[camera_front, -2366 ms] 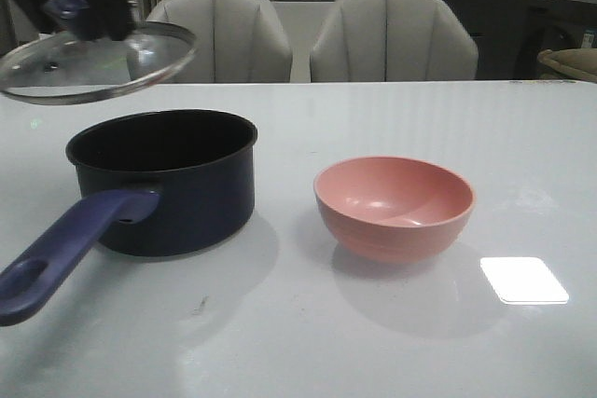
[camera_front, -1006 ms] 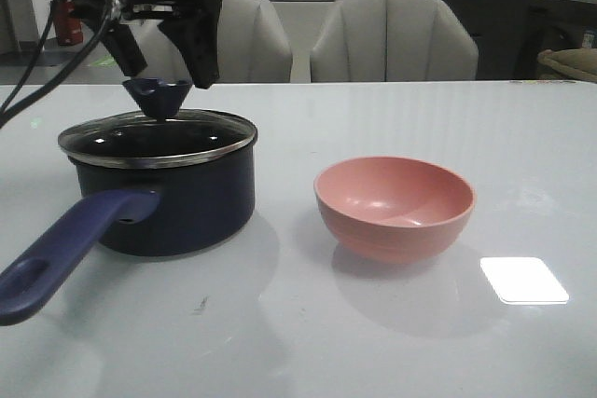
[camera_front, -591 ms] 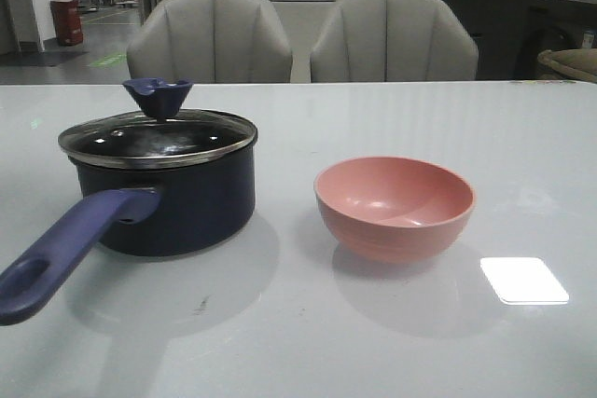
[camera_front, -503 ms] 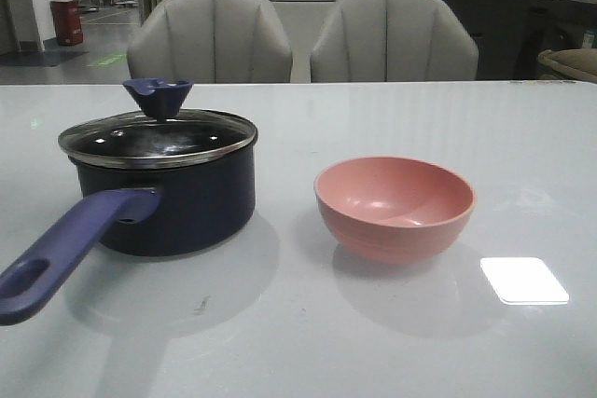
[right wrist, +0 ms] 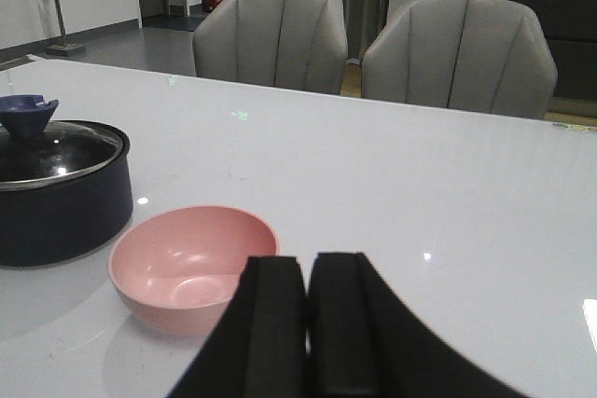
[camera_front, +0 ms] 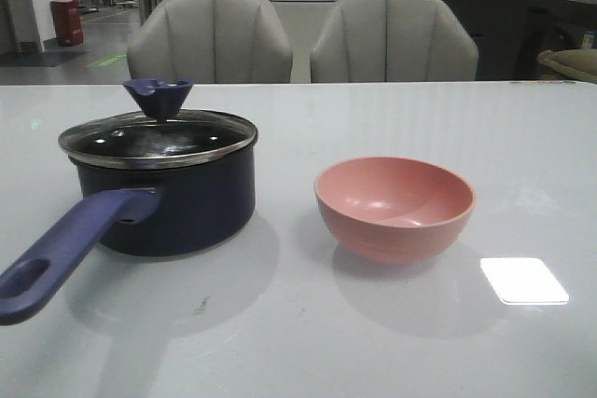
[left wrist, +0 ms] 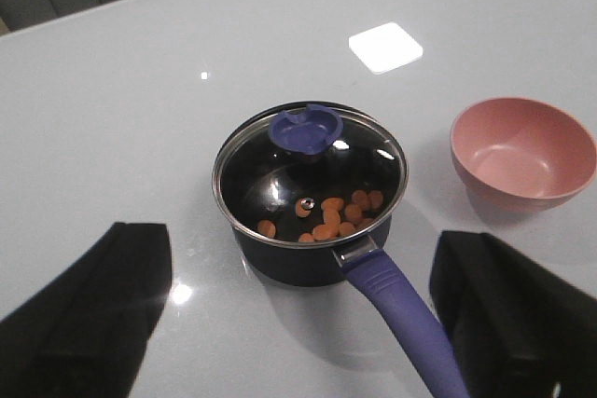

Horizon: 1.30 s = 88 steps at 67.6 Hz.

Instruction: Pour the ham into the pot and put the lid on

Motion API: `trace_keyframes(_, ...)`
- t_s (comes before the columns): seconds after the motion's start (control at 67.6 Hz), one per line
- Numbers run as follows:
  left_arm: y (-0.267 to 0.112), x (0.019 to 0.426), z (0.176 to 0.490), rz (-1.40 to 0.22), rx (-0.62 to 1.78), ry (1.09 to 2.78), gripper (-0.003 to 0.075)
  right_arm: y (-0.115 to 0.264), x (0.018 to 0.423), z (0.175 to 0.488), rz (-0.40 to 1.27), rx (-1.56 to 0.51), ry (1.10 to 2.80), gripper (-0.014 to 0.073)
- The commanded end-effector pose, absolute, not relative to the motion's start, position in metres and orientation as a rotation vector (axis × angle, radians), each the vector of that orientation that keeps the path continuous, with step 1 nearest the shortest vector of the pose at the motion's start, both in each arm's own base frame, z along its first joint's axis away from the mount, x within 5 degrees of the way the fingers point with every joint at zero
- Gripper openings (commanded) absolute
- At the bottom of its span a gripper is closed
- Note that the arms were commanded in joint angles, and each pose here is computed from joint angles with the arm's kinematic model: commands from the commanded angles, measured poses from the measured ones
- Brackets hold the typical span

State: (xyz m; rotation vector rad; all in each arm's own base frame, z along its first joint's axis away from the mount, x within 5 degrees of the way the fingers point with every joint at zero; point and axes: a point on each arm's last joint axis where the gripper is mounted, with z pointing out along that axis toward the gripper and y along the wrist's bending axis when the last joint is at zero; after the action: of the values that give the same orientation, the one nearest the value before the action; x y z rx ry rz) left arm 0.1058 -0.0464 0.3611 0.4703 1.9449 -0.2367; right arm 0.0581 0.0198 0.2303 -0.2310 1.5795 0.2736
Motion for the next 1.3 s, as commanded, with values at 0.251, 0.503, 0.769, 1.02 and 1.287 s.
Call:
trace_keyframes(0.251,-0.02,0.042,0.312,-0.285,0.399,1.652,0.0382,0.019,0.058,0.246,0.26,-0.222,1.488,0.0158)
trace_keyframes(0.503,-0.019,0.038,0.294,-0.293,0.393,1.647,0.0122,0.019,0.058,0.246,0.26,-0.222,1.488,0.0158)
trace_keyframes(0.769,-0.019,0.038,0.293,-0.292,0.396,1.655,0.0113,0.019,0.058,0.246,0.26,-0.222,1.488,0.0158)
trace_keyframes(1.02,-0.019,0.038,0.293,-0.292,0.396,1.655,0.0113,0.019,0.058,0.246,0.26,-0.222,1.488,0.0158)
trace_keyframes(1.287,-0.015,0.053,0.264,-0.18,0.24,1.571,0.0113,0.019,0.058,0.246,0.26,-0.222,1.488,0.0158)
